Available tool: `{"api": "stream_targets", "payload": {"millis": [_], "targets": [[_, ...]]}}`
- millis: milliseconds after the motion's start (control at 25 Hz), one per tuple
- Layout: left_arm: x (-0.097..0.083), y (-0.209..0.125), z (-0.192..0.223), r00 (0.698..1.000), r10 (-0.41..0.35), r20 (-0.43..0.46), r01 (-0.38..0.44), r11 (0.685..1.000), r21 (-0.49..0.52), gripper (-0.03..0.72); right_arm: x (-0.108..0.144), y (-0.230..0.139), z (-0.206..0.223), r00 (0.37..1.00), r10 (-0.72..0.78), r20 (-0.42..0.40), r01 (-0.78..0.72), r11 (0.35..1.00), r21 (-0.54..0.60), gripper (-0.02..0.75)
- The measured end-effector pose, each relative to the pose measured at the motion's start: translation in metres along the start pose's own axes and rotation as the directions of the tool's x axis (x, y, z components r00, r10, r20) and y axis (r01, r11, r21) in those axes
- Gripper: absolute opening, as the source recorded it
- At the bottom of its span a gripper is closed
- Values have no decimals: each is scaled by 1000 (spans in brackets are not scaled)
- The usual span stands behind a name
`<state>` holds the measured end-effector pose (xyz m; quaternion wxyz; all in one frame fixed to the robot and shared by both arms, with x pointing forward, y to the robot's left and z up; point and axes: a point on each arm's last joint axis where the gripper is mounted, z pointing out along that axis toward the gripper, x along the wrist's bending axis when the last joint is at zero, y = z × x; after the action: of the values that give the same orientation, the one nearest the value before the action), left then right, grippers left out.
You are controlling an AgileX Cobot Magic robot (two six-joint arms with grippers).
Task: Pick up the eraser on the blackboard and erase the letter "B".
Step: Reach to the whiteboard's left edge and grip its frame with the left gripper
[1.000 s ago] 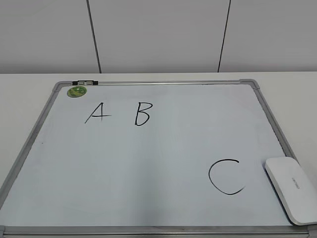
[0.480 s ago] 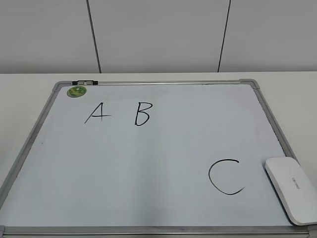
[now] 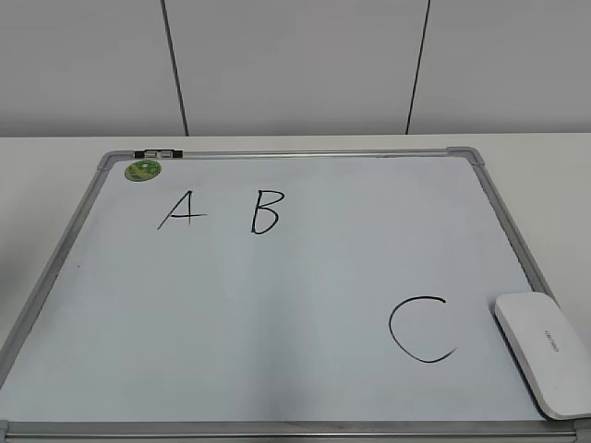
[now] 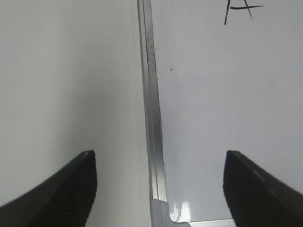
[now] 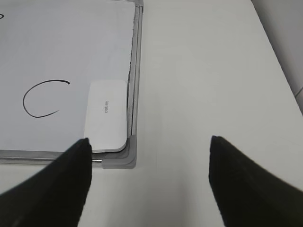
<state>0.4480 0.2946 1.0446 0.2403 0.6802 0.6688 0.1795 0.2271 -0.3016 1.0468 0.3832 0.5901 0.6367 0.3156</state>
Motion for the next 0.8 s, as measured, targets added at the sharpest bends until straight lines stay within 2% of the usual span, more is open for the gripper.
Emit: {"api": "stream_targets", "payload": {"millis": [160, 360, 680, 800], "targets": [[3, 28, 29, 1000, 6, -5, -6, 997, 76, 598, 0, 0, 0, 1000, 0, 0, 0, 1000, 0, 591], [6, 59, 70, 1000, 22, 2, -22, 981, 191, 548, 0, 0, 0, 1000, 0, 0, 0, 1000, 0, 591], [13, 77, 136, 999, 32, 7, -32, 937, 349, 525, 0, 0, 0, 1000, 0, 0, 0, 1000, 0, 591], [15, 81, 157, 999, 38, 5, -37, 923, 384, 482, 0, 0, 0, 1000, 0, 0, 0, 1000, 0, 591]]}}
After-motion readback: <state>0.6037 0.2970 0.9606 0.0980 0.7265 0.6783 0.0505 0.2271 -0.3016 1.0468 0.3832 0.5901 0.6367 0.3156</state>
